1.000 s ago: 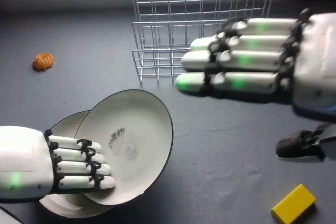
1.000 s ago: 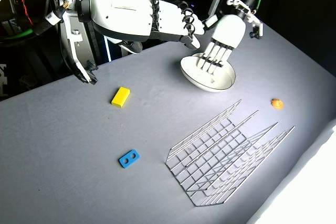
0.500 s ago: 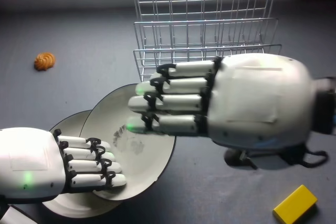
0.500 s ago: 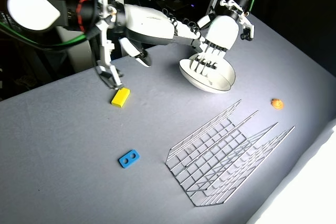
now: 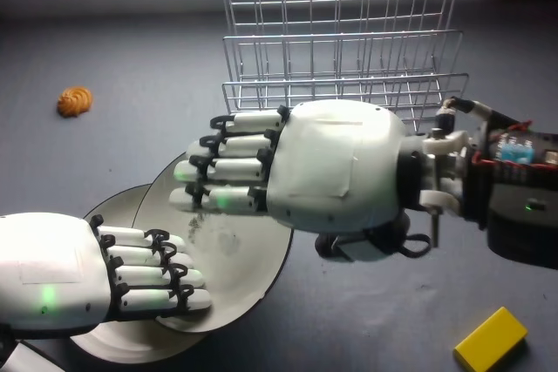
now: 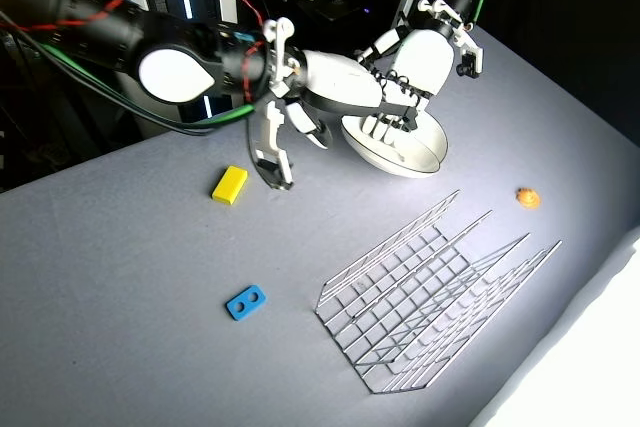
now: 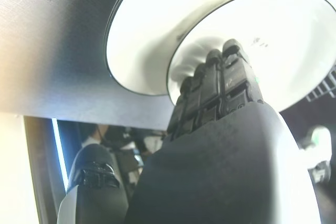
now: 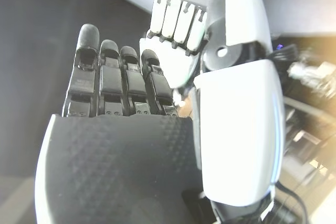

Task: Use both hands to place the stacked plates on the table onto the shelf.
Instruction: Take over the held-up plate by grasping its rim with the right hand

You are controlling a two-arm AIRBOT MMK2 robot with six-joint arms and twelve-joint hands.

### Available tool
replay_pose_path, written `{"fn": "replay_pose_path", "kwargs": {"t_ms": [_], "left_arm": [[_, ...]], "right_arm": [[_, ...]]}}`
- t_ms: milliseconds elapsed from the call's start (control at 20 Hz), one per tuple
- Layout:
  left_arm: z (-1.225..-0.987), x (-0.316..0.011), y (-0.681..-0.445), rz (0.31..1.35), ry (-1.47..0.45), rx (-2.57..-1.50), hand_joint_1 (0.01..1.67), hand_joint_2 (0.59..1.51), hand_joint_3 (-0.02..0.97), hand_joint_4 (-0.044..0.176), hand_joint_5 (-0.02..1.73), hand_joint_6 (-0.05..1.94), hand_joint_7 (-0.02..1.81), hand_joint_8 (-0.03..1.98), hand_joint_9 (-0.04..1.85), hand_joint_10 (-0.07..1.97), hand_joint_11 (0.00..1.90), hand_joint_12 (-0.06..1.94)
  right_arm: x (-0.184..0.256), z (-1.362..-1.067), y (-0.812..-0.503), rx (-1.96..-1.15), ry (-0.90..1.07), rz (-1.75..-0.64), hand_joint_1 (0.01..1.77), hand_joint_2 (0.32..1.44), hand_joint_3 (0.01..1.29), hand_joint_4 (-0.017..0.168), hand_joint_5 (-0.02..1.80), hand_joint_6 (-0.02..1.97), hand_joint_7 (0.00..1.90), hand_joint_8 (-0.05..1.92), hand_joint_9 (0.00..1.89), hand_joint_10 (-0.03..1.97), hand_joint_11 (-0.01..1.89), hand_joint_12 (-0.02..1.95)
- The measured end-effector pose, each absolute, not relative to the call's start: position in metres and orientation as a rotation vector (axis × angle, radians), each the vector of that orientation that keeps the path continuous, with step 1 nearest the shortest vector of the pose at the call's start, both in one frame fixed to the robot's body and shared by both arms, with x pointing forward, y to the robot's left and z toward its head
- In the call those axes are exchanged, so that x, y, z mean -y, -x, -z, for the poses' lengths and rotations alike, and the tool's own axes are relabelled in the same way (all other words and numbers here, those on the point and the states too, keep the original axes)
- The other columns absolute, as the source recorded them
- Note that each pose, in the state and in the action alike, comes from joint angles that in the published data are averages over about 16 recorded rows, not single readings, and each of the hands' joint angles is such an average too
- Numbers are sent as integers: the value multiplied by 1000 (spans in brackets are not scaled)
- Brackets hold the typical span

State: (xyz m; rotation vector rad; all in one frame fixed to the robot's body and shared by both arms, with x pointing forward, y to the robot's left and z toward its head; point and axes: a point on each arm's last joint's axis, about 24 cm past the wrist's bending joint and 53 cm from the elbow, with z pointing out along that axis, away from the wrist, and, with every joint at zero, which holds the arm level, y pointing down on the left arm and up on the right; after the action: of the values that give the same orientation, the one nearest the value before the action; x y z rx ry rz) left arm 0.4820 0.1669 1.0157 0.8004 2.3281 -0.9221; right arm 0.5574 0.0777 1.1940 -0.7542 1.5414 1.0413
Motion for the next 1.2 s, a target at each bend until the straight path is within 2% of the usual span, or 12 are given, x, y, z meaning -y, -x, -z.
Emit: {"fn": "replay_pose_path", "kwargs": {"t_ms": [300, 650, 950, 1200], "left_arm": [[-1016, -166, -483, 929, -791, -2328, 13, 1072, 8, -3, -1, -11, -4, -17, 16, 8, 14, 19], [-1016, -166, -484, 934, -781, -2327, 14, 1074, 8, -2, 2, -9, -7, -14, 15, 8, 14, 19], [-1016, -166, -486, 933, -774, -2326, 15, 1076, 8, -2, 1, -9, -4, -14, 12, 4, 14, 19], [-1017, -167, -488, 935, -764, -2324, 17, 1076, 7, -3, -4, -6, 5, -14, 11, 2, 15, 19]], "right_arm": [[-98, -1177, -572, -1547, 779, -1015, 1214, 915, 18, 4, 98, 18, 52, 14, 91, 5, 13, 605], [-113, -1165, -582, -1542, 794, -999, 1146, 939, 19, 4, 167, 17, 144, 13, 150, 5, 13, 684], [-118, -1159, -589, -1535, 798, -987, 1090, 993, 20, 4, 297, 17, 306, 10, 288, 14, 30, 900], [-121, -1162, -591, -1512, 800, -987, 1085, 1025, 19, 2, 475, 33, 496, 14, 477, 24, 151, 1052]]}}
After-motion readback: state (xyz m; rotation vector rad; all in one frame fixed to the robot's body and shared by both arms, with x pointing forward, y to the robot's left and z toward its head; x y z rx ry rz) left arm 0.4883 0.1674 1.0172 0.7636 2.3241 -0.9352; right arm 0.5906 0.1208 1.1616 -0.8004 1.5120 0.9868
